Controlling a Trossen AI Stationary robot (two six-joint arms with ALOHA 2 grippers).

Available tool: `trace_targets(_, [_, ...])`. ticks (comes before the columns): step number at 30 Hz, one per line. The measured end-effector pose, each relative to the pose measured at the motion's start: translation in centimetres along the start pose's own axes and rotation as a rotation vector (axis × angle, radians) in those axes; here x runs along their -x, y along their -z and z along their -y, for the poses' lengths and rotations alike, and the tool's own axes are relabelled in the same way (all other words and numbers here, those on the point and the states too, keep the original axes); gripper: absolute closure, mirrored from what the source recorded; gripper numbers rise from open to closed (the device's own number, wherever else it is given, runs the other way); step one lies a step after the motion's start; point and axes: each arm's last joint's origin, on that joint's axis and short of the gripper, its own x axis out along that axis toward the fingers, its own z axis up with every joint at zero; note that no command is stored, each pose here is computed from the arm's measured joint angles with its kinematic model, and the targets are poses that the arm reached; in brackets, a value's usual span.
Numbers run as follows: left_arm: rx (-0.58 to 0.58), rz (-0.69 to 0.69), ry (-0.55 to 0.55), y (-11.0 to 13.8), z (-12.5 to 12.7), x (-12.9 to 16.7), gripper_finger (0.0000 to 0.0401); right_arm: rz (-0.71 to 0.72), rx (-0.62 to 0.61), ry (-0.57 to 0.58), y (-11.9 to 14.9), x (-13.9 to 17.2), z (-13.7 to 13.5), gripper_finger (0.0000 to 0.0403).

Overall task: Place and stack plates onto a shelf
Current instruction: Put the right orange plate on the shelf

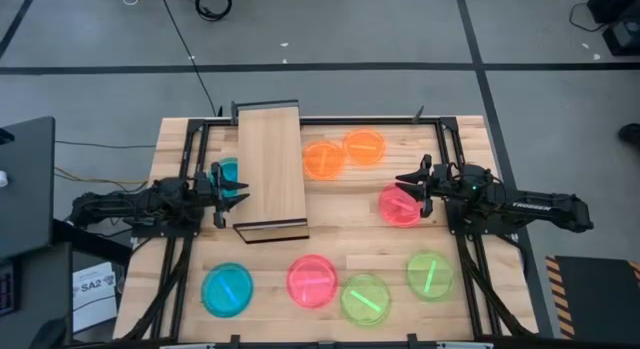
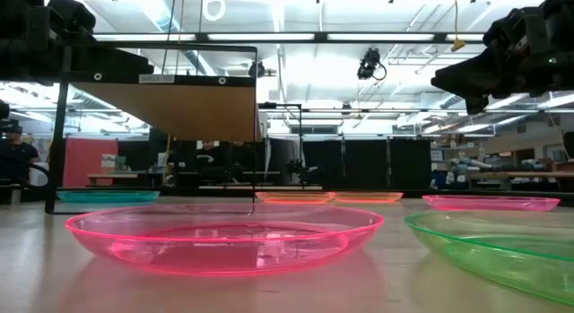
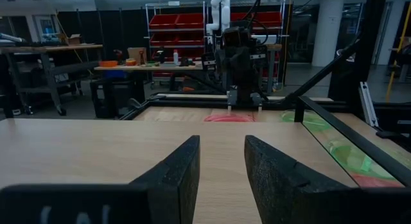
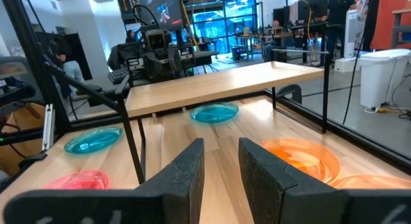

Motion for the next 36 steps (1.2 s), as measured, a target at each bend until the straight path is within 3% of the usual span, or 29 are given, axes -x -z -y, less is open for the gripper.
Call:
trace_targets(16, [0.0, 0.0, 0.0, 0.0, 0.0, 0.0, 0.0271, 0.036, -0.072, -0.003, -0.35, 0.01, -0.04, 0.0299])
trace_targets(21, [0.0, 0.0, 0.0, 0.0, 0.0, 0.0, 0.0271, 0.024, -0.046, -0.075, -0.32, 0.02, -0.25, 0.0296])
trace_targets(36, [-0.001, 0.0, 0.0, 0.0, 0.0, 0.0, 0.0271, 0.046, -0.029, -0.071, -0.52, 0.02, -0.26, 0.0296])
